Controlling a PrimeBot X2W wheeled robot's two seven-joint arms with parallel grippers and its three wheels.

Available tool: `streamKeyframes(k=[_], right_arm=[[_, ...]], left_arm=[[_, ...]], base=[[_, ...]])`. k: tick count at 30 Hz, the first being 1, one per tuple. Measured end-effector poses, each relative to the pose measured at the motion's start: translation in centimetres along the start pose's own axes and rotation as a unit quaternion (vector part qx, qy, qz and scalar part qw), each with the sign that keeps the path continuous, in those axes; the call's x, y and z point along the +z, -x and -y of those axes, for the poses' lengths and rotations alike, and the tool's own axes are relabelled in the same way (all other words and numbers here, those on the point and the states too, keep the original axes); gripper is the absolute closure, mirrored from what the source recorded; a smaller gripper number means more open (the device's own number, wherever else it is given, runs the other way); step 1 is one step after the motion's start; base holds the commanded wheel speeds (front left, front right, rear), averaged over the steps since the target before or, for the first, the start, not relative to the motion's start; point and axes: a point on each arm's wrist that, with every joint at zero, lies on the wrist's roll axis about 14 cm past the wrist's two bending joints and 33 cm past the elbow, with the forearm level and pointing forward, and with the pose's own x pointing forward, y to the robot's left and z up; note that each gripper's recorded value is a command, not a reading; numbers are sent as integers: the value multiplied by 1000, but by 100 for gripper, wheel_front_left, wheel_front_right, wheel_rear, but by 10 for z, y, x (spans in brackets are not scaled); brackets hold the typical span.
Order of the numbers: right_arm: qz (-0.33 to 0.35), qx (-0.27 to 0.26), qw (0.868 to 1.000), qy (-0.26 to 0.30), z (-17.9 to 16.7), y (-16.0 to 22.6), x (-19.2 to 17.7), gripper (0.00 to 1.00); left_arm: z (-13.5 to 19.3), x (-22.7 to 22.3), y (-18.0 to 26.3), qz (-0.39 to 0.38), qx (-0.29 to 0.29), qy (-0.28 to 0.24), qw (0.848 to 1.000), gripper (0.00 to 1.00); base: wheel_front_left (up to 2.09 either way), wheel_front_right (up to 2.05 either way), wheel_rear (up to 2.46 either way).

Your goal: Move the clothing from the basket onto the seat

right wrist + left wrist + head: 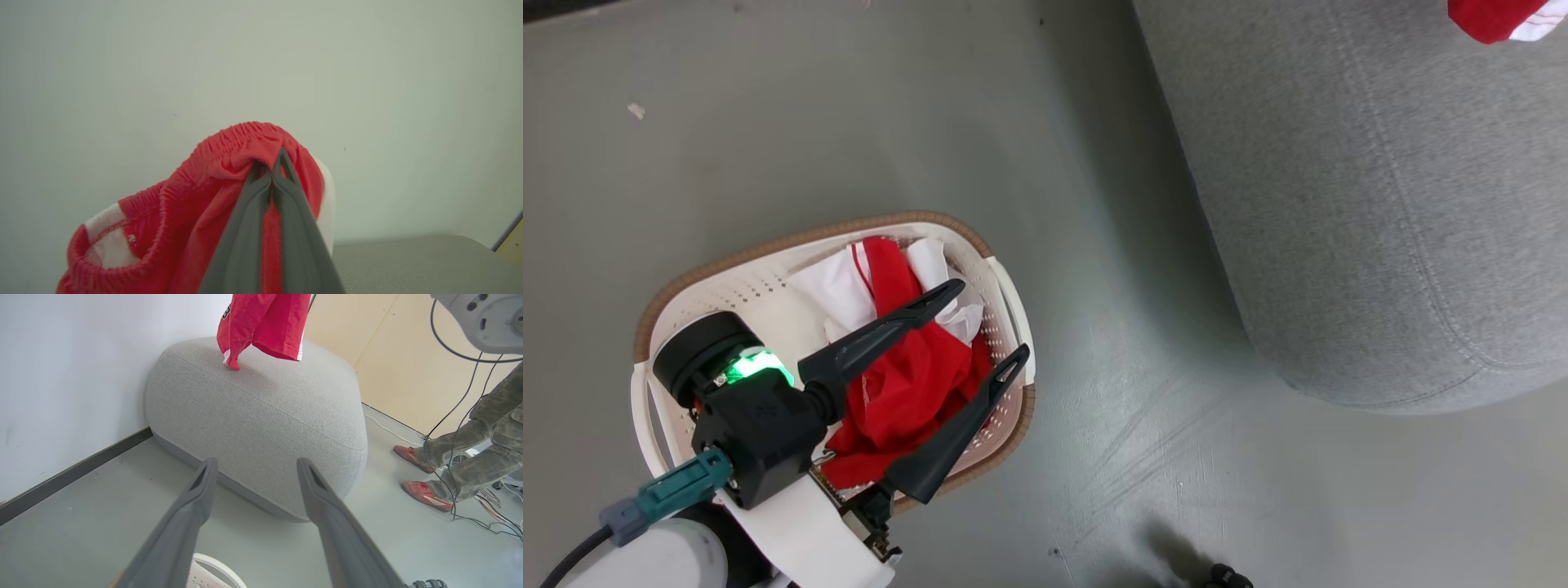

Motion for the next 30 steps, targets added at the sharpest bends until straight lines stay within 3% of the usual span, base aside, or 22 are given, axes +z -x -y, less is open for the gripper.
streamKeyframes(k=[9,17,30], right_arm=[[-73,-46,996,11,17,4,-66,100],[-180,-96,979,21,31,41,-151,100],[-304,-141,942,-8,19,92,-231,100]], left_arm=[[-21,-10,4,-6,7,5,1000,0],[-45,-26,11,-18,21,9,1000,0],[-64,-35,16,-19,33,10,999,0]], base=[[0,0,0],[0,0,0],[0,0,0]])
